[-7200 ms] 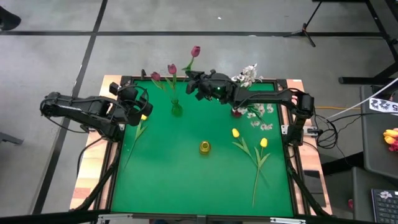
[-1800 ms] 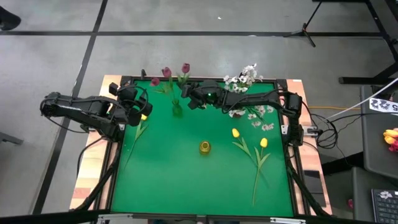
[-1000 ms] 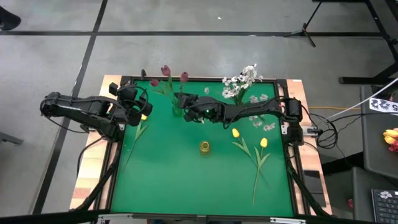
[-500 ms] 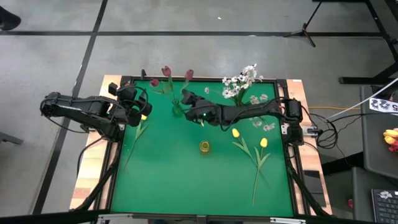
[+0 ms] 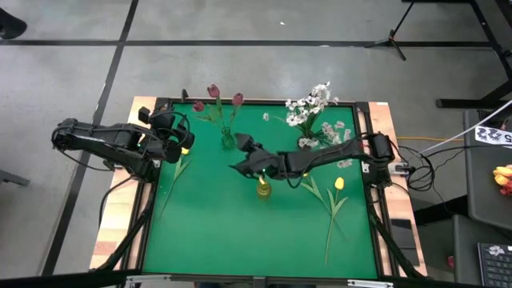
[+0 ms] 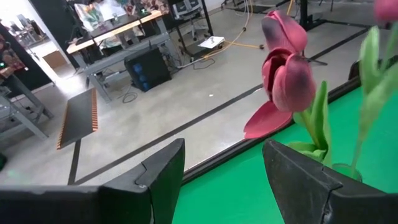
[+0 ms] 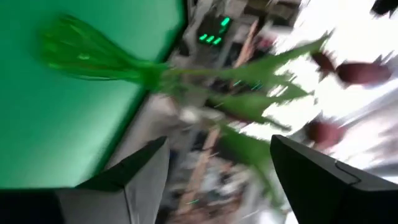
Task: Sort flowers into vase by color
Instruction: Put the center yellow flower into the yellow vase
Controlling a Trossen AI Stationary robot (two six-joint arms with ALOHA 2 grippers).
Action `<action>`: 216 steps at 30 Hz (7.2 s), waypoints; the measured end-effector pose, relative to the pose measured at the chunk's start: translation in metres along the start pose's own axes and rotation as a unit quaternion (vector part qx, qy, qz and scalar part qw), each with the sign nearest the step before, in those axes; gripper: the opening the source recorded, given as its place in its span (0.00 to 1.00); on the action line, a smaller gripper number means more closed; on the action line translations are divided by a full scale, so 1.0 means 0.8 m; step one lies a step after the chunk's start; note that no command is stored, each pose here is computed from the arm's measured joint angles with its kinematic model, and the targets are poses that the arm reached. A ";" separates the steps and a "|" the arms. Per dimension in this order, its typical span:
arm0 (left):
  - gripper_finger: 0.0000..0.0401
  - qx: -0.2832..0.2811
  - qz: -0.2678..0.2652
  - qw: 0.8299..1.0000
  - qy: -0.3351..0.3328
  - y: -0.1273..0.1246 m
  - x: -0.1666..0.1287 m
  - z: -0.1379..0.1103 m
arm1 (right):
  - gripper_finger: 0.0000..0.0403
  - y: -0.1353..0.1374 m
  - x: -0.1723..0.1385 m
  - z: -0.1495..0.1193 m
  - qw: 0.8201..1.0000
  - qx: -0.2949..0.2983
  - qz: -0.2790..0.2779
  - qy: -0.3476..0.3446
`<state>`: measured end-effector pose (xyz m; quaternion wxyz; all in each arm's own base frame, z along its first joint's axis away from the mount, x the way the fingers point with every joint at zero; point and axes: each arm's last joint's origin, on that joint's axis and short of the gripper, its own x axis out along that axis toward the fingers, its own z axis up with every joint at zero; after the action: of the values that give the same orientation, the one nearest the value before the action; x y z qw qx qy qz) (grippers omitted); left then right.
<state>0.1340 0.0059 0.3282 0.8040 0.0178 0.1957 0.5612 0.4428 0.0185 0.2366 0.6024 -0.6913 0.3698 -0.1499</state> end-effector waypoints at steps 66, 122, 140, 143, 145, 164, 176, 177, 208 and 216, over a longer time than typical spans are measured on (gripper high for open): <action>0.53 0.096 -0.026 0.991 0.085 -0.051 0.018 -0.015 | 0.70 0.170 -0.312 -0.071 0.338 0.765 0.458 0.302; 0.53 0.081 -0.258 0.963 0.003 -0.032 -0.059 -0.005 | 0.34 0.217 -0.232 -0.088 0.535 0.693 0.349 0.336; 0.53 0.078 -0.248 0.966 -0.005 -0.031 -0.058 -0.004 | 0.03 0.139 -0.221 -0.050 0.563 0.763 0.262 0.178; 0.53 0.077 -0.247 0.966 -0.006 -0.031 -0.058 -0.004 | 0.02 0.108 -0.227 -0.040 0.592 0.769 0.209 0.125; 0.53 0.077 -0.247 0.966 -0.006 -0.031 -0.058 -0.004 | 0.02 0.089 -0.235 -0.035 0.605 0.774 0.163 0.092; 0.53 0.072 -0.229 0.970 -0.021 -0.030 -0.058 -0.003 | 0.01 -0.040 -0.244 -0.001 0.672 0.699 0.018 -0.242; 0.53 0.072 -0.229 0.971 -0.021 -0.030 -0.058 -0.003 | 0.01 -0.025 -0.225 -0.037 0.598 0.634 -0.098 -0.480; 0.53 0.072 -0.229 0.971 -0.021 -0.030 -0.058 -0.003 | 0.01 -0.014 -0.227 -0.045 0.574 0.643 -0.116 -0.493; 0.53 0.068 -0.222 0.972 -0.026 -0.030 -0.058 -0.002 | 0.01 0.051 -0.176 -0.058 0.539 0.696 -0.097 -0.465; 0.53 0.069 -0.222 0.972 -0.026 -0.030 -0.058 -0.002 | 0.01 0.066 -0.176 -0.061 0.534 0.705 -0.075 -0.461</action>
<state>0.1413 -0.0452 0.3343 0.9101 0.0438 0.2115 0.3536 0.2976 0.0810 0.2319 0.9681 -0.0407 -0.2378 -0.0671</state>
